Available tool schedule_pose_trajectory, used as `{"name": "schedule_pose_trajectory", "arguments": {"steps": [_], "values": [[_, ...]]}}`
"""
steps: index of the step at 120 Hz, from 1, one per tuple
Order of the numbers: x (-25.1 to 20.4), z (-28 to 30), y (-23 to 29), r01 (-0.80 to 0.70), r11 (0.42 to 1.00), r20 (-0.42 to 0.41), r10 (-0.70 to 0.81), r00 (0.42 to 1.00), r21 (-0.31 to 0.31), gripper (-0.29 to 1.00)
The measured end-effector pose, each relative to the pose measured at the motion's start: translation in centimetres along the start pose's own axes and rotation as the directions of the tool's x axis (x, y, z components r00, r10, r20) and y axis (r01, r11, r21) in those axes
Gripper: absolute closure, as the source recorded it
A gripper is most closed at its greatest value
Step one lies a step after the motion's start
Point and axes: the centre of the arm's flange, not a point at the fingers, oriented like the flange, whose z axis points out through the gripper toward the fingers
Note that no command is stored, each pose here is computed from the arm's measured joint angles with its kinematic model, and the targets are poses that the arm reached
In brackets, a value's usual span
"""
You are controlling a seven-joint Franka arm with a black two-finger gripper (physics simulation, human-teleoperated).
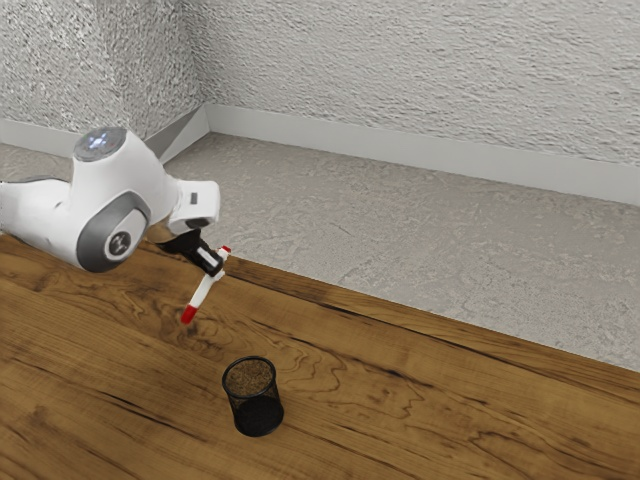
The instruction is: Put the marker into the pen holder.
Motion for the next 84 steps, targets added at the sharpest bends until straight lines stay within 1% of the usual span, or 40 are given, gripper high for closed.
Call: {"name": "schedule_pose_trajectory", "arguments": {"steps": [24,32,39,48,66,84], "values": [[2.3,-2.9,6.2,-0.065,0.997,-0.162,0.059,0.985,-0.030,0.75],[2.2,-3.8,8.2,-0.079,0.996,-0.208,0.068,0.976,-0.043,0.75],[1.4,-4.5,8.9,-0.075,0.996,-0.235,0.062,0.970,-0.048,0.75],[0.2,-4.8,9.1,-0.064,0.997,-0.251,0.049,0.967,-0.051,0.74],[-1.8,-4.7,11.3,-0.082,0.995,-0.271,0.063,0.961,-0.060,0.74],[-3.6,-4.0,12.7,-0.088,0.994,-0.273,0.066,0.960,-0.068,0.73]]}}
